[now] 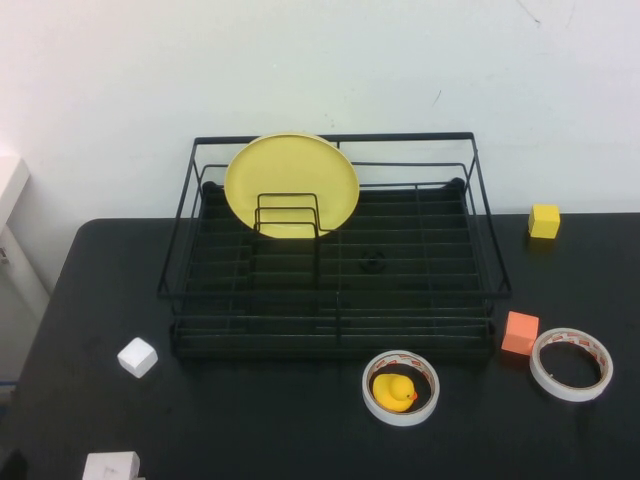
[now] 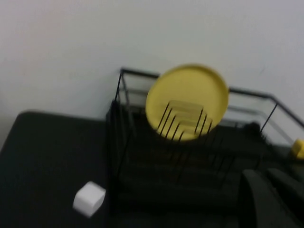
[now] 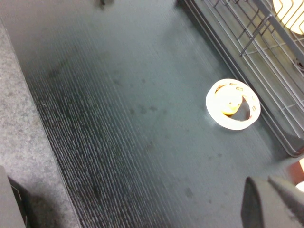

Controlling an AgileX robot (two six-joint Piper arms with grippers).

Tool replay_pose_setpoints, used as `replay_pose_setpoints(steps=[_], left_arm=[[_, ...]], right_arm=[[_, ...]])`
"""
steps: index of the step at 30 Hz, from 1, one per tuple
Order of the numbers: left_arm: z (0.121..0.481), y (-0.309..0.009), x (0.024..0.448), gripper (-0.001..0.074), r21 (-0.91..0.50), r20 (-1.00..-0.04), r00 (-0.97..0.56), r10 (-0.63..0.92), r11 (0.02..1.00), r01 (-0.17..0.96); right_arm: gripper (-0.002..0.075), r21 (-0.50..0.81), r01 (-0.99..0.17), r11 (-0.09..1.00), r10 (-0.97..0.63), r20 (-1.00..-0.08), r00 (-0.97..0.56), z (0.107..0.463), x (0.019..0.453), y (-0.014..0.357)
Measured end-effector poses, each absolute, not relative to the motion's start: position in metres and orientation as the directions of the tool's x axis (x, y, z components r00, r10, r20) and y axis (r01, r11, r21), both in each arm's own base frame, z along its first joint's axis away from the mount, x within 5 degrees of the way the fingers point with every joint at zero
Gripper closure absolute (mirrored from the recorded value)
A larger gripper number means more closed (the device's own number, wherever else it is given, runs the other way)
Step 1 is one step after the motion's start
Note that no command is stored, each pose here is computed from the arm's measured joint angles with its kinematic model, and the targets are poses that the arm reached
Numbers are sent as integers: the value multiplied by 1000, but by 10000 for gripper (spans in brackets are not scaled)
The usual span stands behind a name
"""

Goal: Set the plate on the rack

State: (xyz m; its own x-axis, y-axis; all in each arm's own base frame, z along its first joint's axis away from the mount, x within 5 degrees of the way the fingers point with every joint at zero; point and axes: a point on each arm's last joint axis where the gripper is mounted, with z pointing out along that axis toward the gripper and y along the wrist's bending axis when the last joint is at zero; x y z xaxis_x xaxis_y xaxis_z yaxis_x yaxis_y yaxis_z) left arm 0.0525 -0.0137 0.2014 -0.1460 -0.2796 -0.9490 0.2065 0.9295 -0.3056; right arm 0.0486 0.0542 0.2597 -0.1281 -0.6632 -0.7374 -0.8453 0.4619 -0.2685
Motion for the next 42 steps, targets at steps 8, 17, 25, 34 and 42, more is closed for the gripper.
replay_pose_setpoints(steps=[8, 17, 25, 34, 42], left_arm=[[182, -14, 52, 735, -273, -941, -254, -223, 945, 182], [177, -9, 53, 735, -263, -932, -278, -231, 961, 83], [177, -6, 53, 735, -267, -930, -267, -253, 963, 17], [177, -4, 53, 735, -263, -930, -265, -255, 965, -6], [177, -4, 53, 735, -154, -953, -265, -144, 988, 14]], right_arm=[[725, -266, -845, 463, -661, -739, -130, 260, 48, 54], [725, -261, -849, 459, -665, -735, -133, 259, 48, 54], [725, -260, -850, 458, -665, -734, -134, 259, 48, 54], [725, -258, -852, 456, -666, -733, -135, 259, 47, 54], [725, -258, -852, 456, -666, -733, -135, 259, 47, 54]])
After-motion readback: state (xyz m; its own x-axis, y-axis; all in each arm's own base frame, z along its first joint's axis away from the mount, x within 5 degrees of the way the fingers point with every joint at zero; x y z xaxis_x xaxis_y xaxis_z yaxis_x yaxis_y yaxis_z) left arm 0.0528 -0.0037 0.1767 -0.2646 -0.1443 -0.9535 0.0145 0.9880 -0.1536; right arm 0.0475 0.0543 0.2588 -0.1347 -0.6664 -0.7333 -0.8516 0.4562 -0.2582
